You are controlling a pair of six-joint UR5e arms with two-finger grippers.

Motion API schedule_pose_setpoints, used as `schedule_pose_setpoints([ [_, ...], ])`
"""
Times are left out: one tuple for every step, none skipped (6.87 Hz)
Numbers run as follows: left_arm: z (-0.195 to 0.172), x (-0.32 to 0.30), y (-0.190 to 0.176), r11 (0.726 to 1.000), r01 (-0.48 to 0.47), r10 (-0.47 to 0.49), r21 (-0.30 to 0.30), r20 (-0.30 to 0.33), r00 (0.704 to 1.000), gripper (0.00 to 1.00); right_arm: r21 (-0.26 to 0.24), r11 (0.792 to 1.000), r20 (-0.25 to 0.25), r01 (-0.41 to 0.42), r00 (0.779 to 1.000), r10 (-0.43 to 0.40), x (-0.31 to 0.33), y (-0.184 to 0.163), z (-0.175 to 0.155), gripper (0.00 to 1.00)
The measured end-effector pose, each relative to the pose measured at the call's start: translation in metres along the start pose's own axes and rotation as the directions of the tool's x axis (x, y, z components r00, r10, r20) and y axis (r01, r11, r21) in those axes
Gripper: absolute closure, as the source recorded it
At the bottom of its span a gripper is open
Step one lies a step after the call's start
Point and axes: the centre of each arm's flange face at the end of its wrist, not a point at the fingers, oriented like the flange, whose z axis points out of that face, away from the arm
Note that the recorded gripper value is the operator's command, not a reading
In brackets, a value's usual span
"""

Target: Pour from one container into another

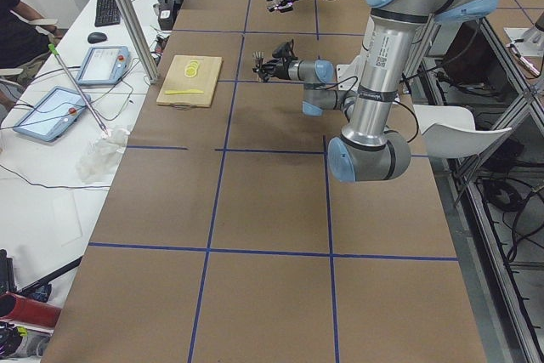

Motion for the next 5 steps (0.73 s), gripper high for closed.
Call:
schedule_pose_setpoints([
  [-0.014,-0.042,0.014,1.000,0.013,-0.013,-0.003,0.040,0.999,1.00,-0.007,0.999,0.010,-0.033,0.999,0.033,0.010,0.005,0.003,1.00],
  [-0.038,-0.094,0.035,0.999,0.037,-0.037,0.005,0.078,0.996,1.00,-0.017,0.998,0.011,-0.057,0.998,0.058,0.018,0.008,0.006,1.00],
  [-0.064,-0.143,0.053,0.997,0.065,-0.069,0.032,0.121,0.990,1.00,-0.029,0.996,0.006,-0.079,0.997,0.079,0.026,0.012,0.010,1.00],
  [-0.080,-0.176,0.067,0.992,0.108,-0.116,0.059,0.168,0.979,1.00,-0.037,0.995,0.002,-0.091,0.996,0.091,0.031,0.013,0.012,1.00],
  [-0.093,-0.205,0.081,0.985,0.149,-0.164,0.082,0.218,0.962,1.00,-0.040,0.995,-0.001,-0.096,0.995,0.096,0.034,0.012,0.013,1.00],
])
